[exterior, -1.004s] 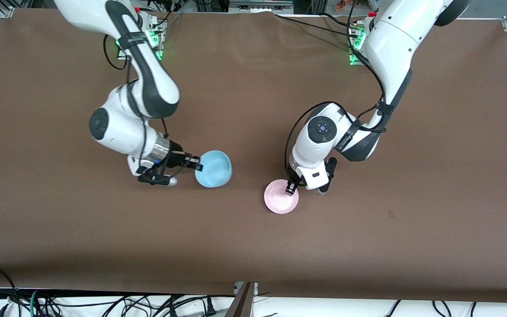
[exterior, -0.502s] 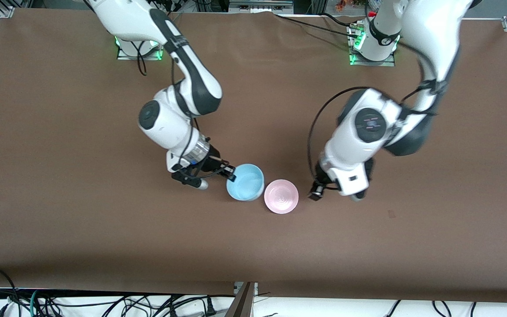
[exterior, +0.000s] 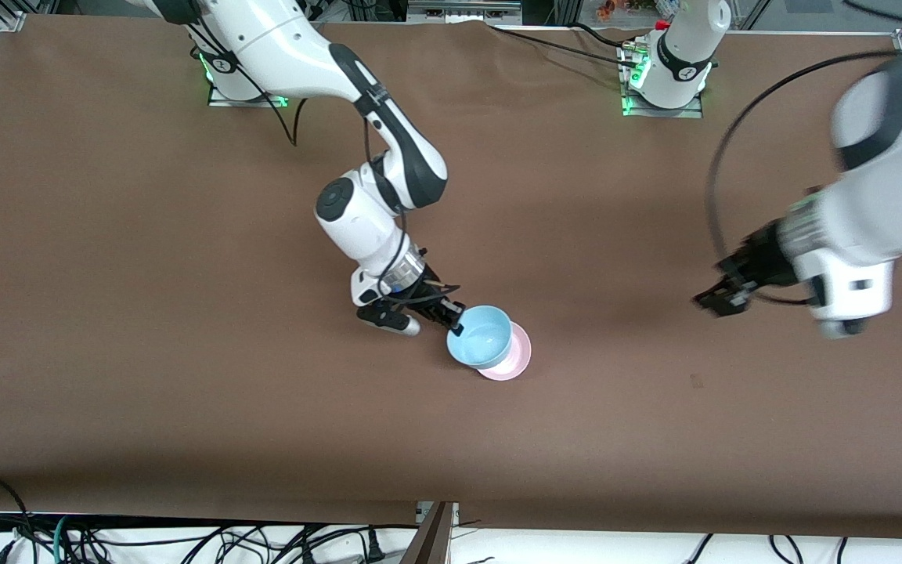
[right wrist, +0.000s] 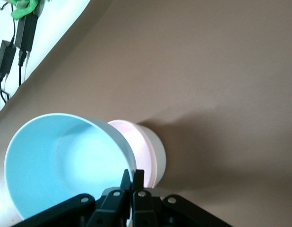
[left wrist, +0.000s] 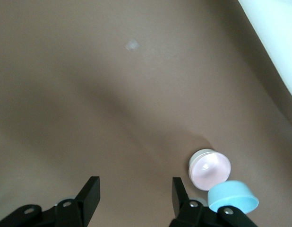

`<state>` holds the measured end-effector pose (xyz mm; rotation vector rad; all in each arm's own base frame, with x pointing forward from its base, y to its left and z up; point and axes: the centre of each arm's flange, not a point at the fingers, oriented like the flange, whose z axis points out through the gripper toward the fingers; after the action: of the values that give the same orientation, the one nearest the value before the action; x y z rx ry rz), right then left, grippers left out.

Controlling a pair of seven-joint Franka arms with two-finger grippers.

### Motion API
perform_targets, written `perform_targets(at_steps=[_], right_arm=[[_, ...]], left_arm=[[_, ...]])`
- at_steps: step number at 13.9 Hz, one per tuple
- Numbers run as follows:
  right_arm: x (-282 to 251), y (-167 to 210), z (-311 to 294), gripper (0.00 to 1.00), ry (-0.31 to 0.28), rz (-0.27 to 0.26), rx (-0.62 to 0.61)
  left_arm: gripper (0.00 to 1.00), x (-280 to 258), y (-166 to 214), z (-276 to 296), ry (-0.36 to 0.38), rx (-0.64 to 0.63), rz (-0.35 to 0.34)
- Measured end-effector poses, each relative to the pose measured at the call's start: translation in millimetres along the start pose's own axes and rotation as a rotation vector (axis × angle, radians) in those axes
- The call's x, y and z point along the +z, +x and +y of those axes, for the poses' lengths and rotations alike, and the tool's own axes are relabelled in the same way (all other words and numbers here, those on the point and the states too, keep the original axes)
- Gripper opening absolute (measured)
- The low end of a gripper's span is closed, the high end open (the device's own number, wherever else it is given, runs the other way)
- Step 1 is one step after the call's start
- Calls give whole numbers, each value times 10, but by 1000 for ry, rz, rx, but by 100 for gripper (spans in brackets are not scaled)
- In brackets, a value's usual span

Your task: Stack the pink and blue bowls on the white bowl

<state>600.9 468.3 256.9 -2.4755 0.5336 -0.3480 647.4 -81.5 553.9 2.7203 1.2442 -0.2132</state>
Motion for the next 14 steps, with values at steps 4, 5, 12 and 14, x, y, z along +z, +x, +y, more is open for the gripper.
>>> perform_targets(at_steps=[4,5,12,14], right_arm=[[169,-151,-70,2,9,-9,-10],[198,-169,-60,2,7,-11,-12],[296,-213,13,2,-8,-18,-13],[342,-242,46,2,-15,-22,-15]], left_arm=[[70,-289,358,-542,24,106,-37],[70,-320,413,-602,21,115,-35],[70,-492,1031,-1226,-9,215,-22],[70,-496,1078,-1281,-10,231,-23]])
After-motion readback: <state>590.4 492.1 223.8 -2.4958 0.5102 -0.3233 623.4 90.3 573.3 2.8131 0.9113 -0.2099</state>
